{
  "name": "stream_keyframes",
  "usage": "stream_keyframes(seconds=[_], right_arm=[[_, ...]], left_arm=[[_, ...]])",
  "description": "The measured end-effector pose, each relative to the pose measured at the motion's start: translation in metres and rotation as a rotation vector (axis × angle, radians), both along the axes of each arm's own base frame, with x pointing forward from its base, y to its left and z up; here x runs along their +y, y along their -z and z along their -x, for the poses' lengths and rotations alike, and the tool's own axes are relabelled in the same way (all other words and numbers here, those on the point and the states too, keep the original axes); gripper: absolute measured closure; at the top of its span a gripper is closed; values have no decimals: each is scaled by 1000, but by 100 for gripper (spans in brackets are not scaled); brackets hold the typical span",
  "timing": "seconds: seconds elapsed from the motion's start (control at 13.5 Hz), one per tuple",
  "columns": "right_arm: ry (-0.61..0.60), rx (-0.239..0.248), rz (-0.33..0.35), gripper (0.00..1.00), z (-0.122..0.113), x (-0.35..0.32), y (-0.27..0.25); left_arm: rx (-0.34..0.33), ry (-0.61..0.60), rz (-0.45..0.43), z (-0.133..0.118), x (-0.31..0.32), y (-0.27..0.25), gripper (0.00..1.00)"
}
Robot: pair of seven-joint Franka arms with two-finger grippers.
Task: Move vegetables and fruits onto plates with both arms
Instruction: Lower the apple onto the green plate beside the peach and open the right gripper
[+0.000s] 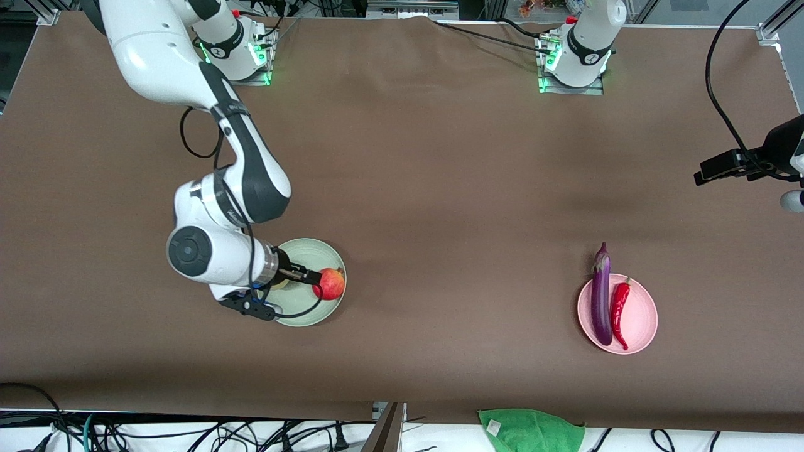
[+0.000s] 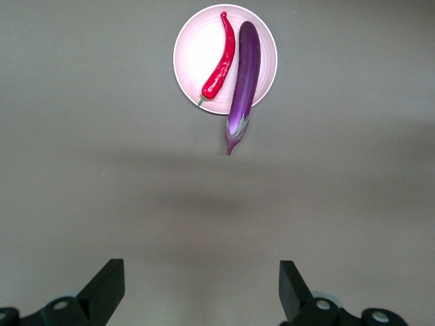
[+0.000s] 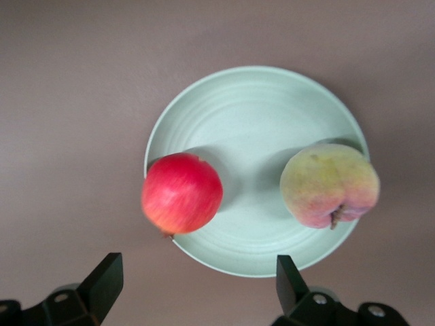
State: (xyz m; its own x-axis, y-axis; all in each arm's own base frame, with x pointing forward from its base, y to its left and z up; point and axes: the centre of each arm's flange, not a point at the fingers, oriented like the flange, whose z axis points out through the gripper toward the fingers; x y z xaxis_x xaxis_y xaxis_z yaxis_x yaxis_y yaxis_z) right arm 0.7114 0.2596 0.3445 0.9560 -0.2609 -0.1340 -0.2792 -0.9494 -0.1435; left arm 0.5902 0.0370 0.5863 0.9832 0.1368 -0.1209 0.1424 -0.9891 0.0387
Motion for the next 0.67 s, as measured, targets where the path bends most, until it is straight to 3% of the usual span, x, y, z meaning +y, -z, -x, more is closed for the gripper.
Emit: stream_keyframes(seconds=[0.15,0.3,0.44,0.67], right_arm=[[-55,12,0,0,2,-25,-33],[-75,-9,1,0,7,-43,-79],[-112,2,35,0,29,-57,-135],[-255,-28,68,1,67,-92,-202]], left_arm=[[0,-2,0,0,1,0,0],[0,-2,0,0,1,0,0],[0,-2,0,0,1,0,0],[0,-3,0,0,1,0,0]])
